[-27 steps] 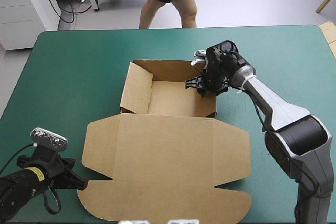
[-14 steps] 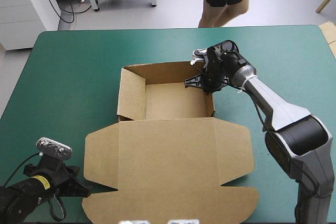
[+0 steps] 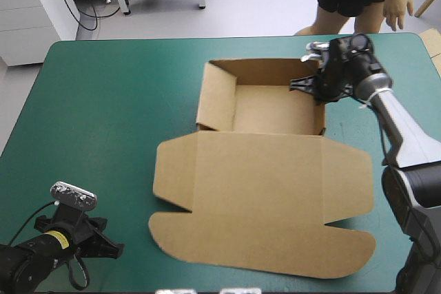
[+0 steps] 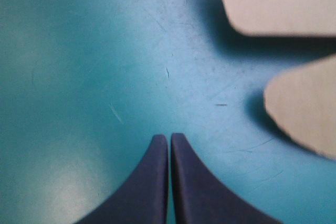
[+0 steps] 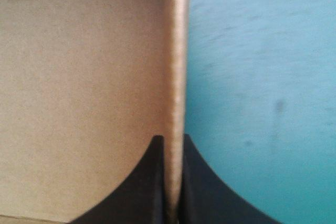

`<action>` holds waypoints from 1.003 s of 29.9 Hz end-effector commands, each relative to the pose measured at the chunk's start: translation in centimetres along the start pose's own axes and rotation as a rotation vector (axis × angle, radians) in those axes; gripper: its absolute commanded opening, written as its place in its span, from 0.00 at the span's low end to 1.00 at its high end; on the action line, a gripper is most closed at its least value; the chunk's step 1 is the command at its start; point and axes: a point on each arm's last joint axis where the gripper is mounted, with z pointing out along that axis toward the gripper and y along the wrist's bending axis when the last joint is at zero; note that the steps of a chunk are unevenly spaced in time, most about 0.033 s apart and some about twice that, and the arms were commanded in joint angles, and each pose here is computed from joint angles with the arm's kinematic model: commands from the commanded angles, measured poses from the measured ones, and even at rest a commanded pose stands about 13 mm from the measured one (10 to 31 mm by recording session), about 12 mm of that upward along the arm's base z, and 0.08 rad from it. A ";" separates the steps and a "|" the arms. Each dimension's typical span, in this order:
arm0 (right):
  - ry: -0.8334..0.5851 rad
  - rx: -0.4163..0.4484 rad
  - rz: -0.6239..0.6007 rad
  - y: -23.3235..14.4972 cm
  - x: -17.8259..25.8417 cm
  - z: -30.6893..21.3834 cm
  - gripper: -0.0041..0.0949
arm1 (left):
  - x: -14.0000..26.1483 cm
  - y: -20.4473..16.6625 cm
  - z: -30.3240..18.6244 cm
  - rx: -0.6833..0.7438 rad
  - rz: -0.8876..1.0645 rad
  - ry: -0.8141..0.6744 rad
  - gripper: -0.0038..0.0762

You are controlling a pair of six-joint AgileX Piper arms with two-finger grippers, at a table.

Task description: Fold the box

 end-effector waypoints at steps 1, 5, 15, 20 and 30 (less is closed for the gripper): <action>-0.155 0.046 0.115 -6.1 -1.0 -5.4 0.02 | -1.1 -0.1 -0.4 0.006 -0.010 -0.091 0.04; -0.177 0.125 0.235 -13.2 -0.8 -6.5 0.02 | -1.1 -0.1 -0.4 0.008 -0.011 -0.091 0.04; -0.173 0.327 0.438 -26.0 2.6 -8.8 0.02 | -1.2 -0.1 -0.5 0.007 -0.011 -0.104 0.04; -0.168 0.369 0.482 -28.0 3.6 -9.3 0.04 | -1.3 -0.1 -0.5 0.007 -0.011 -0.105 0.04; -0.141 0.438 0.463 -28.6 4.0 -9.2 0.51 | -1.2 0.0 -0.1 0.004 -0.012 -0.123 0.04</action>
